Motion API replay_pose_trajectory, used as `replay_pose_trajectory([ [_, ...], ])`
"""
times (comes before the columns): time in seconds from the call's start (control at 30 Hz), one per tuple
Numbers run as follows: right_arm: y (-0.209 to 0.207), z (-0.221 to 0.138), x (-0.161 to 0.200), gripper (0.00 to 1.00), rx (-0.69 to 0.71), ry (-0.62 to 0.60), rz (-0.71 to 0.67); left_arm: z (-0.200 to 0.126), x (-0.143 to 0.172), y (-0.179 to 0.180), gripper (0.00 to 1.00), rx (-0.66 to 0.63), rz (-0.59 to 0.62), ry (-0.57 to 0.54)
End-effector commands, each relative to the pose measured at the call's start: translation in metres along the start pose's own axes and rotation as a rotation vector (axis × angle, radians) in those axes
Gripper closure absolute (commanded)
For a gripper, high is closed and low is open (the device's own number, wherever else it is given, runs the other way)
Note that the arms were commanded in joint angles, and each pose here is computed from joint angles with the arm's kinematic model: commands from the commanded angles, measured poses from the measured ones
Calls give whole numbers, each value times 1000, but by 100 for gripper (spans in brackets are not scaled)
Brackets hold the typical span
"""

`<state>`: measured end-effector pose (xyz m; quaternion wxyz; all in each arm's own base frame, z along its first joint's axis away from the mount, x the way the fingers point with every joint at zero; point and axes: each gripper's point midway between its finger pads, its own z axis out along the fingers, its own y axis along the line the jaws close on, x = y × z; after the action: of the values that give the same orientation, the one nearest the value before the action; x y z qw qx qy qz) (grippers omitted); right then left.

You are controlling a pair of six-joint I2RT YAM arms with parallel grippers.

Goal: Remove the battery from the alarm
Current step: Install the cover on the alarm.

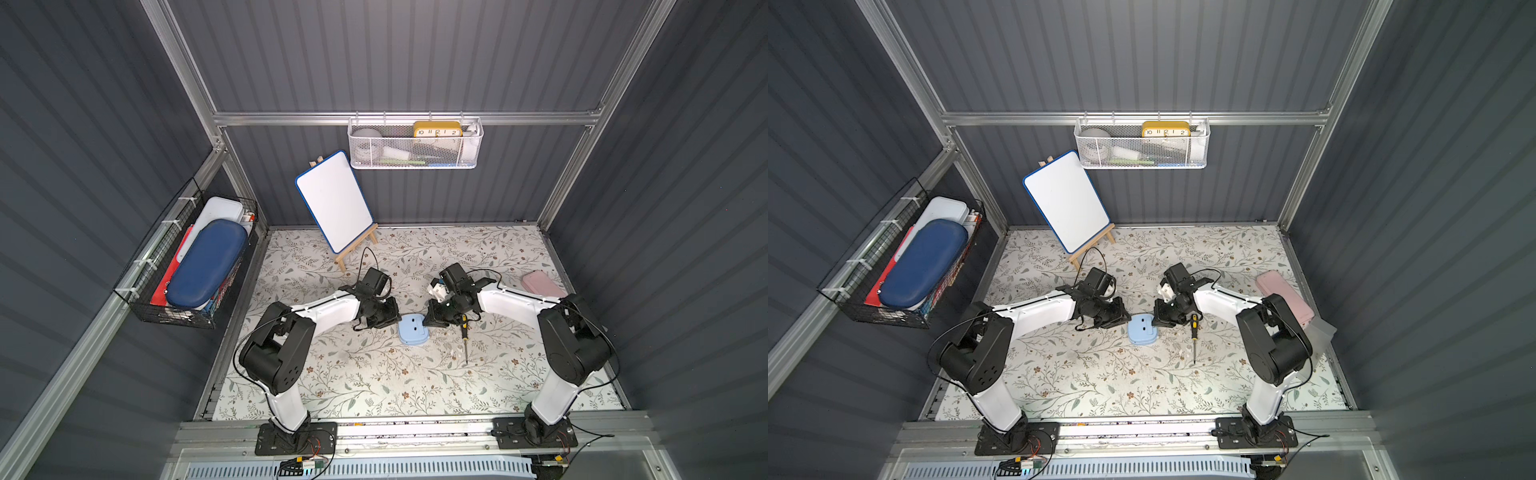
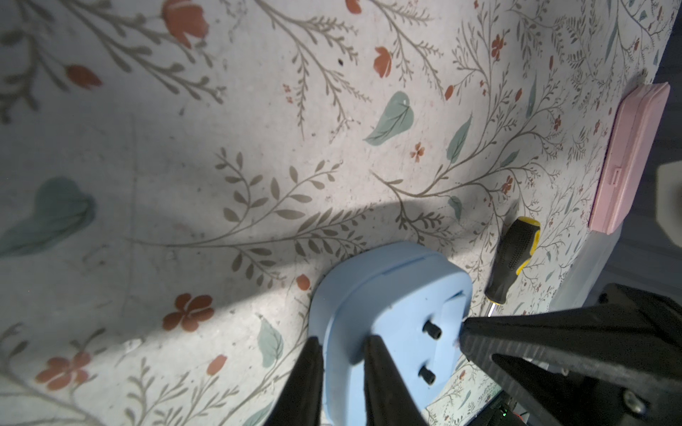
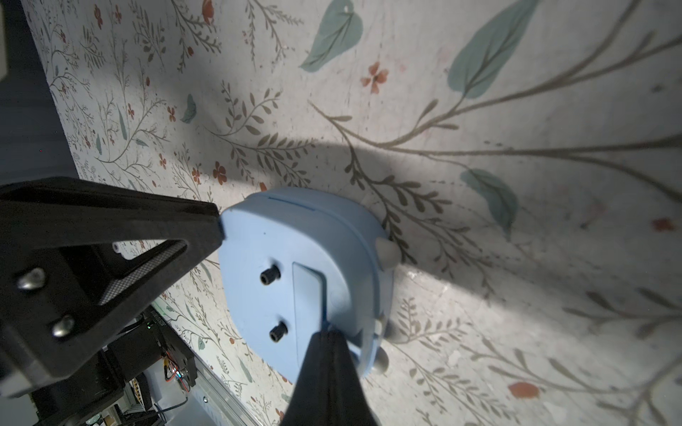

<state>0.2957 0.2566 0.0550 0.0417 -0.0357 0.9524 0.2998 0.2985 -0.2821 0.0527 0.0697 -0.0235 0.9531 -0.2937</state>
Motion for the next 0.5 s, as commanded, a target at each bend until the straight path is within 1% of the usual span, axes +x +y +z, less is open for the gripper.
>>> replay_pose_trajectory([
  [0.0,5,0,2,100,-6,23,-3,-8,5,-8,74,26,4,3],
  [0.1,4,1,10,100,16,51,-8,-8,4,-11,74,29,11,-1],
  [0.13,2,1,11,96,30,56,-6,-8,5,-12,74,30,11,0],
  [0.23,3,2,13,90,34,64,-18,-8,5,-12,74,31,14,2],
  [0.37,2,2,12,90,52,72,-19,-9,5,-14,74,33,17,0],
  [0.47,0,4,14,88,62,82,-16,-10,5,-14,74,32,18,-3],
])
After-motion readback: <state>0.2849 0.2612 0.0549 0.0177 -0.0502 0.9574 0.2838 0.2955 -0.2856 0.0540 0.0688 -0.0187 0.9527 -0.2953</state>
